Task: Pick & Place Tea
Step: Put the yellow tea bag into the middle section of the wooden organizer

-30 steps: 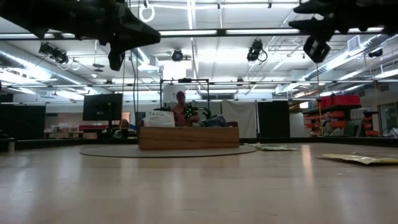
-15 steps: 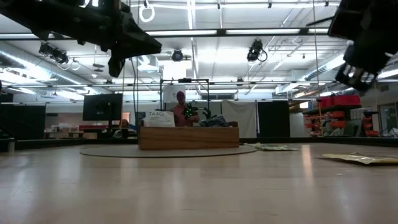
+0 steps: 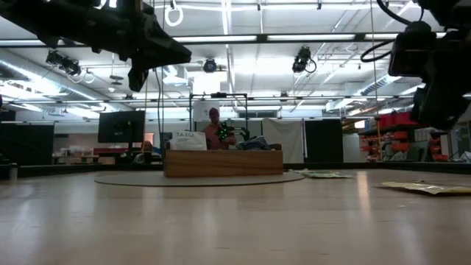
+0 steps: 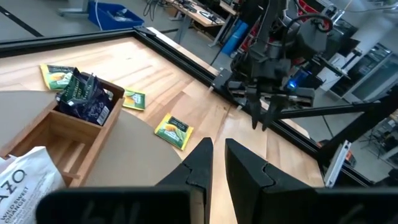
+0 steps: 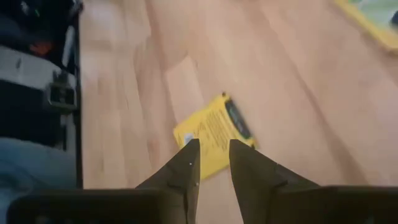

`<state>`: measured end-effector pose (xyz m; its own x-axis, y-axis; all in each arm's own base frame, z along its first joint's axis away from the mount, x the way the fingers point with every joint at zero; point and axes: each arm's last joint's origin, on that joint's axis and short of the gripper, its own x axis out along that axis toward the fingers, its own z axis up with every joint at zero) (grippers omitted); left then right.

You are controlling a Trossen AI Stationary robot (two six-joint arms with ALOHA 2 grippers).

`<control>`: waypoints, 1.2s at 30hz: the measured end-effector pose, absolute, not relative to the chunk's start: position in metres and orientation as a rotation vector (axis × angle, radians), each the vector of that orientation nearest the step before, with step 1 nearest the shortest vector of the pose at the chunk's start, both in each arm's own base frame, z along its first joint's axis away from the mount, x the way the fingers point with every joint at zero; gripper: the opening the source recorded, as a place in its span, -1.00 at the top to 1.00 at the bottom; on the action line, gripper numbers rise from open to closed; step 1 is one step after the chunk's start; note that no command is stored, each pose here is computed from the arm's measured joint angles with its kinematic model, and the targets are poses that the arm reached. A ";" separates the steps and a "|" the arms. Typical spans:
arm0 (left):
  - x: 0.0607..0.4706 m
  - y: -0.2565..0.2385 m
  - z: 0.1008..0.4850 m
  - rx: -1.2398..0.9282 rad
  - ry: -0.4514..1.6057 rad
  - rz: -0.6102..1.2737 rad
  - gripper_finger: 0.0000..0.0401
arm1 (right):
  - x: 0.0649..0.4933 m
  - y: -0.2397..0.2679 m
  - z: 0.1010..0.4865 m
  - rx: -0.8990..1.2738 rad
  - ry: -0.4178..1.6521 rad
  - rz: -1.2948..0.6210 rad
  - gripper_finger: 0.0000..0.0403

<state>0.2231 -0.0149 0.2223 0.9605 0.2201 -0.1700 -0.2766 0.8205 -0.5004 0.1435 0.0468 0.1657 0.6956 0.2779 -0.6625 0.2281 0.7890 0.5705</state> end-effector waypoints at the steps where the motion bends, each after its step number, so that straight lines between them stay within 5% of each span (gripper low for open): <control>1: 0.223 -0.015 0.222 -0.549 0.109 0.259 0.77 | 0.144 0.049 0.164 0.672 0.825 0.035 0.52; 11: 0.223 -0.016 0.222 -0.556 0.112 0.250 0.77 | 0.155 0.069 0.144 0.502 0.910 0.091 0.09; 18: 0.223 -0.016 0.222 -0.557 0.112 0.250 0.77 | 0.161 0.068 0.132 0.479 0.891 -0.095 -0.22; 36: 0.223 -0.016 0.220 -0.590 0.129 0.257 0.77 | 0.176 0.080 0.105 0.376 0.919 -0.087 -0.19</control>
